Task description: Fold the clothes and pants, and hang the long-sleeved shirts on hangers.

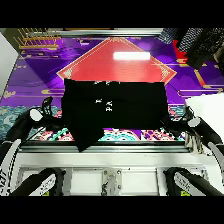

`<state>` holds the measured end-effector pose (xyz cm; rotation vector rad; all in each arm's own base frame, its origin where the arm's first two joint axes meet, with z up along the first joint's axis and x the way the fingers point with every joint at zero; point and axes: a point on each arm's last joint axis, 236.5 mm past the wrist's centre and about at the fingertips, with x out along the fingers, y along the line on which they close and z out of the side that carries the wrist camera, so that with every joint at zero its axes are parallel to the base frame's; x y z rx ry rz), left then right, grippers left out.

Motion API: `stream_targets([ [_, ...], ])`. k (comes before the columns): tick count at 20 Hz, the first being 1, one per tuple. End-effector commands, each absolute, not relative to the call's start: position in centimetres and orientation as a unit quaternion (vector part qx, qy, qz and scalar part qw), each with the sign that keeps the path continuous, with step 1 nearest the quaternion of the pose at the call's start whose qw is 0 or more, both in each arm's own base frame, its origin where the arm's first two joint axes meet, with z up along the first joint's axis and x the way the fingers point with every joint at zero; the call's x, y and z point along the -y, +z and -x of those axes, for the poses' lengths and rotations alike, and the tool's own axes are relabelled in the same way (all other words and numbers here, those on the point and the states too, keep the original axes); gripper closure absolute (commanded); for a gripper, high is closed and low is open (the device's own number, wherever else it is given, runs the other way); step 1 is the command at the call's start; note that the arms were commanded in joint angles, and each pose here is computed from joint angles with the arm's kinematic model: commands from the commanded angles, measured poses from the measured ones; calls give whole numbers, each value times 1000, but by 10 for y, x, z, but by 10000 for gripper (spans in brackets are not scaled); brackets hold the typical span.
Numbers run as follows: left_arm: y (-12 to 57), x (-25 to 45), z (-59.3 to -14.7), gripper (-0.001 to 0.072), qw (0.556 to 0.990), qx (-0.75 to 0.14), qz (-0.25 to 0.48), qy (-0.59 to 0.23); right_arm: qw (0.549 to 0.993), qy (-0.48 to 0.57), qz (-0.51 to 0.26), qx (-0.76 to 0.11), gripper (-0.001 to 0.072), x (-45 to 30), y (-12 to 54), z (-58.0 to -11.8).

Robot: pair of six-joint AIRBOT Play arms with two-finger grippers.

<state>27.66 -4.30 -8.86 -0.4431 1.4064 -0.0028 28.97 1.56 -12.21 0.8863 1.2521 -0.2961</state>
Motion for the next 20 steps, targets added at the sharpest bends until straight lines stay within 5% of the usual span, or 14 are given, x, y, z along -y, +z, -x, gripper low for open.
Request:
stream_targets([
  [1,-111,30,-243,228,695,-671,254,48,713,-132,-397,-562,702,-16,-123,-291],
  [5,-131,52,-234,228,683,-657,314,52,713,-133,-397,-562,702,-16,-123,-292],
  [11,-135,95,-241,230,688,-665,291,6,713,-132,-397,-562,702,-16,-123,-291],
  [12,-135,102,-241,297,685,-673,279,-5,713,-132,-397,-562,702,-17,-123,-291],
  [13,-133,108,-243,573,682,-680,268,-18,715,-132,-397,-560,702,-16,-121,-292],
  [14,-128,110,-245,700,682,-684,257,-33,717,-129,-396,-558,702,-16,-118,-293],
  [20,-77,74,-198,700,682,-719,118,-59,719,-110,-247,-640,703,18,-77,-251],
])
